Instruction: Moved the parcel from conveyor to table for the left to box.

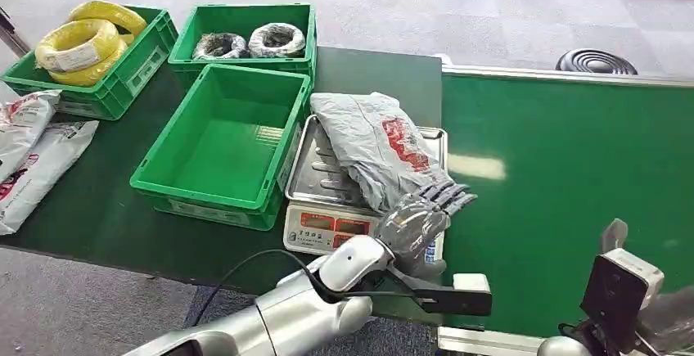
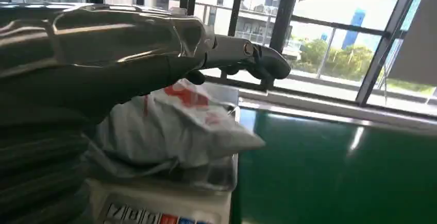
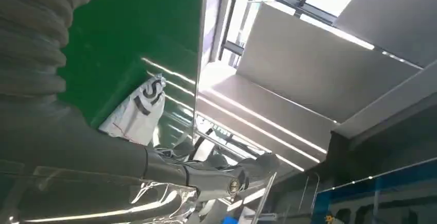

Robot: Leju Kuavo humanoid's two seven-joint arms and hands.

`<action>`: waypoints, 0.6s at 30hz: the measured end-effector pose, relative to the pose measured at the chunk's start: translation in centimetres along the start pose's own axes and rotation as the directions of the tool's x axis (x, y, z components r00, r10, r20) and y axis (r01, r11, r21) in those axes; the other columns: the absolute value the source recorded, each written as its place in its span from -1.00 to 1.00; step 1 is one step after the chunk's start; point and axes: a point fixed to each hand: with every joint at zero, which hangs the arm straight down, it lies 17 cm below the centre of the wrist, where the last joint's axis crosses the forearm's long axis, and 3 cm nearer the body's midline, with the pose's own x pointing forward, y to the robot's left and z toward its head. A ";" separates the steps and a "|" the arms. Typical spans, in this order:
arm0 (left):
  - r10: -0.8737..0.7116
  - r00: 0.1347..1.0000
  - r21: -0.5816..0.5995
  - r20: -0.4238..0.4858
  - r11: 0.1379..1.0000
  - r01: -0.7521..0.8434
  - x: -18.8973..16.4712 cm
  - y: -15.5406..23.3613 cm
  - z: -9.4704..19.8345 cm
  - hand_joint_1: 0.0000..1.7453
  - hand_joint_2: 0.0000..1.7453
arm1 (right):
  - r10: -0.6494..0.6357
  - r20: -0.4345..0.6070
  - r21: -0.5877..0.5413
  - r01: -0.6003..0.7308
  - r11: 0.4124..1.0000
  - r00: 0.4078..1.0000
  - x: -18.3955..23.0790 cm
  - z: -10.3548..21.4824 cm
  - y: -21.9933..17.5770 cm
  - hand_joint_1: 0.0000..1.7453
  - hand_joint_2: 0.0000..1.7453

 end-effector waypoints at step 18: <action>-0.084 0.993 -0.122 -0.088 0.990 0.073 -3.9 -4.5 2.0 -1.00 1.00 | -0.029 0.021 0.015 0.029 0.999 0.999 1.3 0.2 0.8 -1.00 1.00</action>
